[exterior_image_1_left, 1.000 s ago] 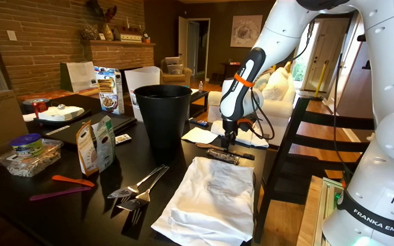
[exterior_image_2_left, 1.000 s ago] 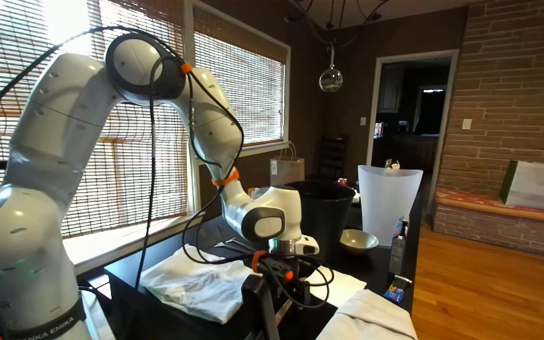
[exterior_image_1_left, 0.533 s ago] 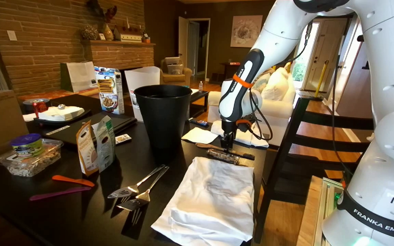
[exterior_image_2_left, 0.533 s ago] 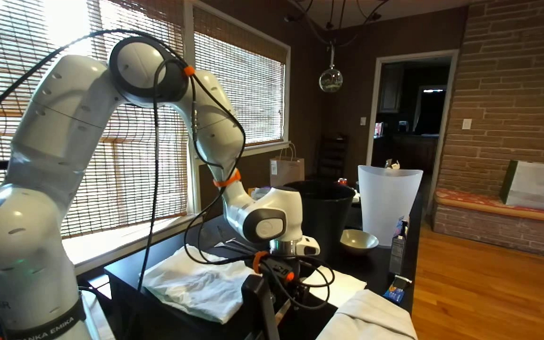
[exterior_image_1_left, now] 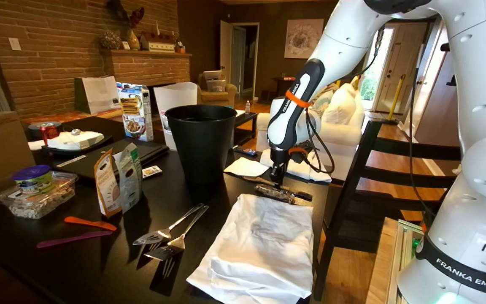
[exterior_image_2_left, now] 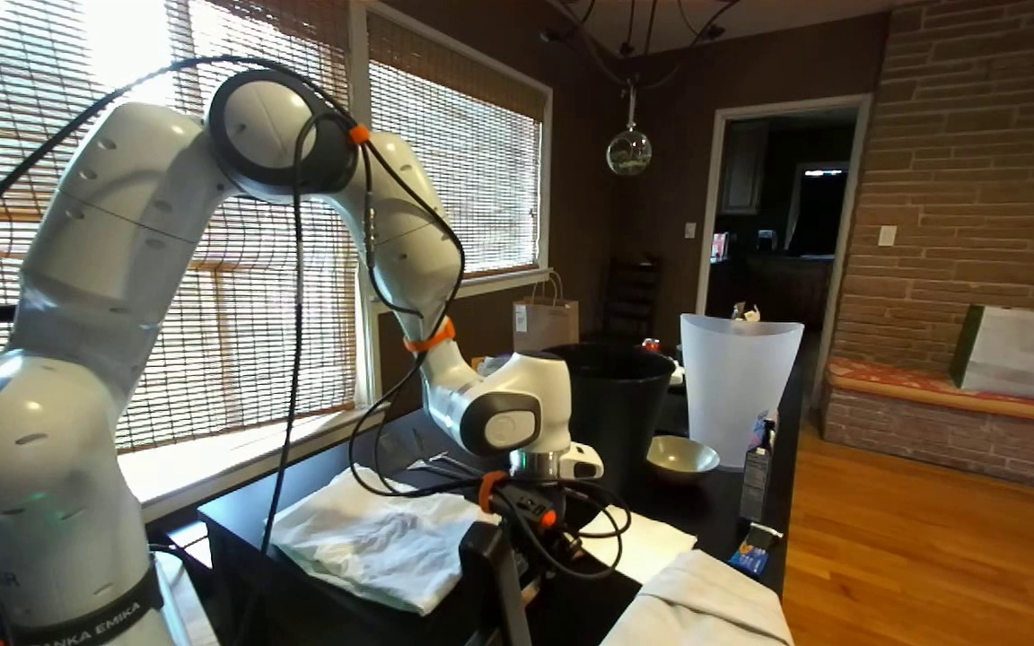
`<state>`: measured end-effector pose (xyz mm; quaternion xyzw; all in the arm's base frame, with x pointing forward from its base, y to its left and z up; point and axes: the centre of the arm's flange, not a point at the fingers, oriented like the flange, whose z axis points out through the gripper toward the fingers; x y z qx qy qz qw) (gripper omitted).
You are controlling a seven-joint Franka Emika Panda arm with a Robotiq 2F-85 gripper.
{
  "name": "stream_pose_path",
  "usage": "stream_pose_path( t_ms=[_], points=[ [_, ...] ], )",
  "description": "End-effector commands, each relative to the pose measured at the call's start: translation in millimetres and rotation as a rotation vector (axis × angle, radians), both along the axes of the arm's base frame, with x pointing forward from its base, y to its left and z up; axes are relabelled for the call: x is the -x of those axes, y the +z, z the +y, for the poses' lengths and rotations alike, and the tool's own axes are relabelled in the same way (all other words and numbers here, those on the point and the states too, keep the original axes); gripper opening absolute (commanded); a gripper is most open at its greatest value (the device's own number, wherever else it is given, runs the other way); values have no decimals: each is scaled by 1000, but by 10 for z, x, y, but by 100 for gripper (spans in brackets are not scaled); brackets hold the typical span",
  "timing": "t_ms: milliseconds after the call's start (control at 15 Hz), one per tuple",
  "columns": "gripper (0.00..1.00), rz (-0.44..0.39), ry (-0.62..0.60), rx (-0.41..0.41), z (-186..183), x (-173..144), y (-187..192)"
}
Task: Put the wooden spoon on top of the black bin.
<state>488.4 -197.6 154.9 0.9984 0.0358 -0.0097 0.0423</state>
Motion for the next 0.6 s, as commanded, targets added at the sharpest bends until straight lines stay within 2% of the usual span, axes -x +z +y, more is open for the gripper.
stream_pose_path(
  t_ms=[0, 267, 533],
  points=[
    [5, -4, 29, -24, 56, 39, 245],
    [5, 28, 78, -24, 126, 69, 657],
    [5, 125, 116, -31, 149, 116, 1035]
  ],
)
